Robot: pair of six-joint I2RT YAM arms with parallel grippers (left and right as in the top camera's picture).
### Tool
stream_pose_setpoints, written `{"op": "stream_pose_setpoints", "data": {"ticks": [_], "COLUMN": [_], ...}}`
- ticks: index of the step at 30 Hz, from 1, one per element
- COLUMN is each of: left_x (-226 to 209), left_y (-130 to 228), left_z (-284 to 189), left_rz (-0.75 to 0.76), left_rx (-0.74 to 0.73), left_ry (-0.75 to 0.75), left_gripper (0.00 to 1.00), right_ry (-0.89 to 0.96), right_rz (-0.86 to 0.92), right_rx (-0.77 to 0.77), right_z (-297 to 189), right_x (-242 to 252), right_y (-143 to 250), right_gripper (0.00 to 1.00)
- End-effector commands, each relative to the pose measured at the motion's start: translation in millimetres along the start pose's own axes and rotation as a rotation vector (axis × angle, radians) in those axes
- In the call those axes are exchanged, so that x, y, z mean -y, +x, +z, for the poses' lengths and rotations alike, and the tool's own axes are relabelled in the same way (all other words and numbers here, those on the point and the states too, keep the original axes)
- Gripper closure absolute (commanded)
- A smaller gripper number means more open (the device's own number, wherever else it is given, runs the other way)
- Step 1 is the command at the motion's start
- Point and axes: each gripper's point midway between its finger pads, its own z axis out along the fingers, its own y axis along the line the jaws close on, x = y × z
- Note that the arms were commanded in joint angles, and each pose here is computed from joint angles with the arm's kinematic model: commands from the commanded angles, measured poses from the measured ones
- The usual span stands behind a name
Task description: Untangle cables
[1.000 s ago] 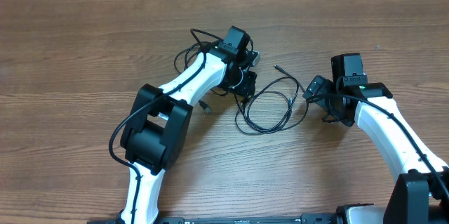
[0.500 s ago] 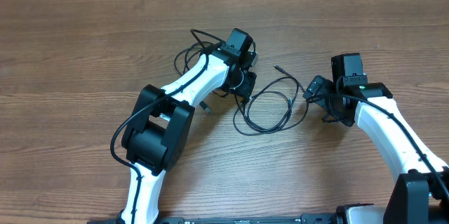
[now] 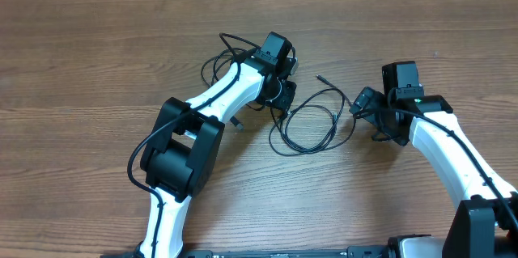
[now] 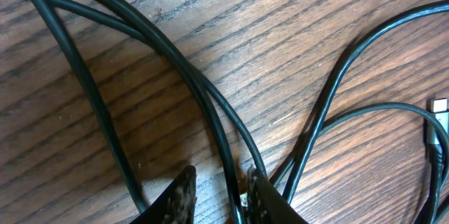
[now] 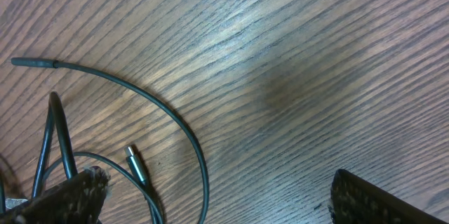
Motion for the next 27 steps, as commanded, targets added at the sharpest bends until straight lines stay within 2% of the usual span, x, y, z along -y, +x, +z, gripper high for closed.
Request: {"op": "stream_pose_setpoints", "data": {"ticks": [1, 7, 15, 27], "left_x": [-4.4, -15.2, -4.3, -6.4], "left_y": [4.6, 4.2, 7.5, 12.4], "left_z": [7.5, 7.7, 10.3, 17.2], "left_rz": [-0.007, -0.023, -0.001, 0.029], "left_rx": [-0.012, -0.005, -0.011, 0.002], "left_ry": [-0.03, -0.095, -0.092, -0.163], "left_gripper": [0.78, 0.81, 0.8, 0.77], "right_ry": [-0.013, -0.014, -0.014, -0.014], "right_rz": [0.006, 0.006, 0.006, 0.006], "right_rx": [0.011, 0.011, 0.011, 0.011], "right_z": [-3.1, -3.1, -3.1, -3.1], "right_x": [-3.2, -3.2, -3.2, -3.2], "right_y": [-4.1, -4.0, -4.0, -4.0], "right_gripper": [0.0, 0.0, 0.0, 0.0]}}
